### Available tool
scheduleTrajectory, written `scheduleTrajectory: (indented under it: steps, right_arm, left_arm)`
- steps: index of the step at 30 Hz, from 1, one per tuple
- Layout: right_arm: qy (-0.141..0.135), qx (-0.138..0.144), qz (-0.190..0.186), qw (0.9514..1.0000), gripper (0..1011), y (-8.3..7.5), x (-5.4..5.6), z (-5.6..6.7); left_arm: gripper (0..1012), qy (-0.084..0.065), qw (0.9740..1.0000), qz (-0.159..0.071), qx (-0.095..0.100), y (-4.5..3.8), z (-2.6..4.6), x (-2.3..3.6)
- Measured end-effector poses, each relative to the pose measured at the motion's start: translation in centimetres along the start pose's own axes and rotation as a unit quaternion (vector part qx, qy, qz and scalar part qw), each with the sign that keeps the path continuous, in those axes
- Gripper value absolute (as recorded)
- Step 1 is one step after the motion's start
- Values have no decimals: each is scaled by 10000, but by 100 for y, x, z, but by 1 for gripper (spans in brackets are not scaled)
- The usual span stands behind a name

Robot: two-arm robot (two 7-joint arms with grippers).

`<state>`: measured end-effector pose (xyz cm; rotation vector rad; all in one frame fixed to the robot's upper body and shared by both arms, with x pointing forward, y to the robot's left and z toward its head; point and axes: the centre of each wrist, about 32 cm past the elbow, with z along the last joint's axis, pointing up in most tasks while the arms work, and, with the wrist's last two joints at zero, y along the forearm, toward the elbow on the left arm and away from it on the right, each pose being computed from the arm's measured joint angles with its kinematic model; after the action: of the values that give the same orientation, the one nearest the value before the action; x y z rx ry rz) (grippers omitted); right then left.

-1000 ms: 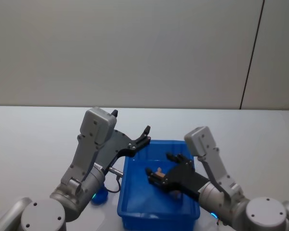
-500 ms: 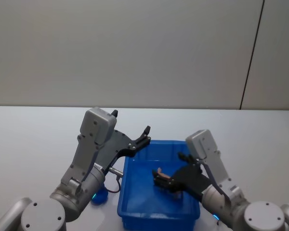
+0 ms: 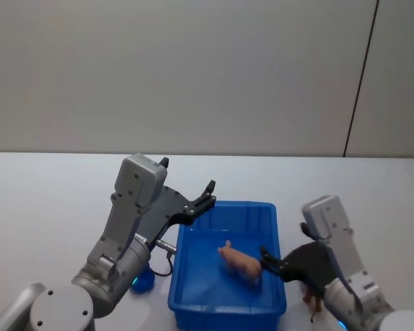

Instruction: Pick up the two dolls from the table and place them into the box.

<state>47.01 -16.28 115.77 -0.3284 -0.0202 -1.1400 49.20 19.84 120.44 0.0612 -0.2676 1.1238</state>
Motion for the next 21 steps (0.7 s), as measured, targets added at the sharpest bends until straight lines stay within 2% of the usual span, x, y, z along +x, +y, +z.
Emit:
scheduleTrajectory:
  steps: [12,21]
  right_arm:
    - [137,-330,-491,9982,1001,-221,45,-106]
    - [306,-515,-642,9961,1001,-287,53,-187]
  left_arm:
    - [1001,0,10000,0,0,0,0,0]
    - [1001,0,10000,0,0,0,0,0]
